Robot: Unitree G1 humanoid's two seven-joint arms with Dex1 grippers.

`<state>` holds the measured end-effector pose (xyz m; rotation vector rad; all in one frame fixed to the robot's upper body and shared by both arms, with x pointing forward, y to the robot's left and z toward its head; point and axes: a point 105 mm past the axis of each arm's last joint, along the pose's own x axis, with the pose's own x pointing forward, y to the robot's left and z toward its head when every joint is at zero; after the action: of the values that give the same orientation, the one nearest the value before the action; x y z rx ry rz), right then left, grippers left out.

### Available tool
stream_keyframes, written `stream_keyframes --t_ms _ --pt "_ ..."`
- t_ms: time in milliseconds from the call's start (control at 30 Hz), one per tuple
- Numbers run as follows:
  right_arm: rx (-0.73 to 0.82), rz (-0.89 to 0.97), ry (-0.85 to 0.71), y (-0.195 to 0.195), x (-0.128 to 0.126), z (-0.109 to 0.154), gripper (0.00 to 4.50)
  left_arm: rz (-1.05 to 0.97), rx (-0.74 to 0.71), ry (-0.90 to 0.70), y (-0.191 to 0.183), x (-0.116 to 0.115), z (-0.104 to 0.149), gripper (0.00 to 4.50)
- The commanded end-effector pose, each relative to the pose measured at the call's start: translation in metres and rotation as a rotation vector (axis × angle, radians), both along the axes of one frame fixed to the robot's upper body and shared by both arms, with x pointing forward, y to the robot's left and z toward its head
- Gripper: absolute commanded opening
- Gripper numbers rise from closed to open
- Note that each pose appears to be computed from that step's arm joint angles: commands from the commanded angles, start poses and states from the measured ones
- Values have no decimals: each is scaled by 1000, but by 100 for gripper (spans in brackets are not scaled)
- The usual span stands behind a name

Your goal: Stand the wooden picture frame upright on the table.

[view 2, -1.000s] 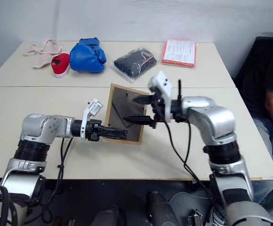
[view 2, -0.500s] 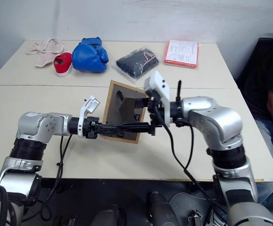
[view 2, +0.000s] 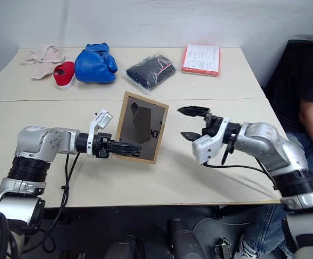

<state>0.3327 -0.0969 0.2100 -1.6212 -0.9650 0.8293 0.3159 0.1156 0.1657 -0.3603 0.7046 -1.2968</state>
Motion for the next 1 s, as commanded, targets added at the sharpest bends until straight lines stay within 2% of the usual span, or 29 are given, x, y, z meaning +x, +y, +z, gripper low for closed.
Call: stream_keyframes --t_ms 33,200,267,333,367,500,600,700,767,833,1000 --pt "59 90 -149 21 5 12 450 -74 -49 -52 -7 -8 24 108" --pt "74 94 -228 39 24 8 450 -98 -65 -40 -9 -12 28 108" --pt "104 135 -264 47 23 14 421 -92 -68 -37 -9 -12 28 108" --pt "113 170 -302 52 20 16 379 -87 -77 -30 -7 -12 30 108" --pt "126 188 -299 53 18 16 335 -84 -77 -29 -6 -13 31 108" --pt "150 221 -310 50 15 19 223 -54 -72 -44 -2 -10 30 108" --pt "173 226 -307 49 15 23 181 -20 -71 -66 4 -8 30 108" --pt "180 233 -288 49 15 26 168 89 -78 -144 27 -1 39 187" --pt "187 226 -264 48 17 27 144 142 -59 -240 44 -5 50 247" --pt "190 218 -246 46 18 28 134 165 -21 -365 59 -19 61 307" --pt "198 221 -136 44 19 25 128 248 12 -570 88 -61 89 425"
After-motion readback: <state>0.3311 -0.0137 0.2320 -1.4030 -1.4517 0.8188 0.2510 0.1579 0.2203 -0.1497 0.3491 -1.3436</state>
